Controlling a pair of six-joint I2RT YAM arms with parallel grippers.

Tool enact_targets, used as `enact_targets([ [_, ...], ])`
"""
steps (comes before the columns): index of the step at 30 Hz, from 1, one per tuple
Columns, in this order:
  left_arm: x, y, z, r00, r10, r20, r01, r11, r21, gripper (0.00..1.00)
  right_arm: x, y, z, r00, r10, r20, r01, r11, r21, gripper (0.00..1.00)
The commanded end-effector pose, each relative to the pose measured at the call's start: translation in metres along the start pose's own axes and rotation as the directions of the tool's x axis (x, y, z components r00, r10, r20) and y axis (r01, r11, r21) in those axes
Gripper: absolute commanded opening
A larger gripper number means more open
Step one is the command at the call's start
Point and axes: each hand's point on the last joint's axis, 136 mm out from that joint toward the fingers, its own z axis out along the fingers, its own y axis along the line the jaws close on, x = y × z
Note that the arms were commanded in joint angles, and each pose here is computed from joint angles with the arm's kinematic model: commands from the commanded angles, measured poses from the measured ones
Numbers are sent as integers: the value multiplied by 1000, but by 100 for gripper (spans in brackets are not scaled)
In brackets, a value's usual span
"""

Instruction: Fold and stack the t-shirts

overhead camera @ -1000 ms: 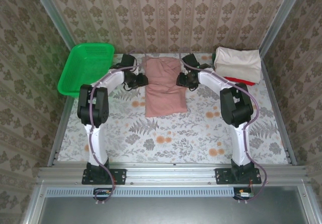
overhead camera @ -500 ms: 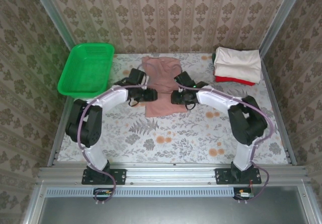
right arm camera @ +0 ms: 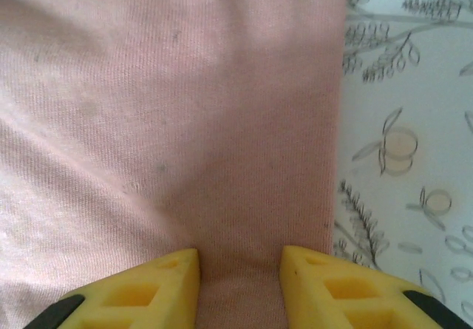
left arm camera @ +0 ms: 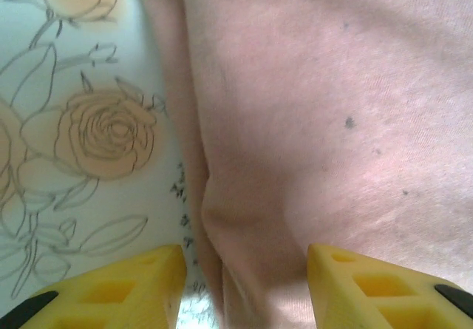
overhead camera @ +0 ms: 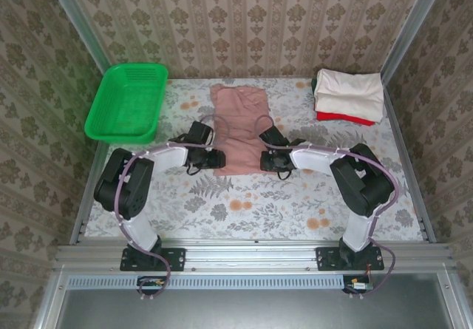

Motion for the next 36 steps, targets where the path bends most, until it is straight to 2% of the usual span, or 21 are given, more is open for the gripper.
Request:
enact_targets([
  [1,63,22,-3,985,-46,-164,29,994,-104,49,45,-8,-1,994,-35,-101,42,997,65,37],
  [6,87,22,-25,985,-88,-151,74,993,-94,47,84,-6,-19,988,-65,-142,75,995,69,36],
  [9,89,19,-44,990,-88,-112,78,993,-87,49,91,-19,-37,990,-61,-125,73,993,94,39],
  [12,65,5,-62,999,-30,-39,28,998,-62,53,64,-22,-54,996,-71,-49,76,993,95,42],
  [16,9,-18,-72,995,94,46,-92,994,-52,53,14,-15,-65,996,-84,35,81,994,70,43],
  [22,-48,-34,-41,982,188,18,-186,981,-63,52,-32,-14,-50,996,-74,45,70,994,81,43],
  [28,-66,-37,-5,965,259,-48,-261,964,-51,50,-44,1,-31,996,-93,-1,93,995,31,42],
  [29,-66,-35,0,961,267,-70,-271,961,-55,45,-44,2,-30,995,-97,-6,97,995,28,42],
  [31,-69,-24,10,963,248,-110,-258,961,-94,21,-45,4,-26,995,-101,-10,101,995,25,42],
  [32,-70,-21,13,963,240,-118,-252,963,-94,15,-46,3,-25,995,-100,-12,100,994,34,42],
  [34,-75,-13,15,973,205,-105,-215,971,-104,9,-48,1,-21,995,-103,-11,104,993,49,42],
  [36,-82,-7,13,982,167,-85,-174,981,-89,7,-49,-2,-15,994,-106,-9,106,992,67,42],
])
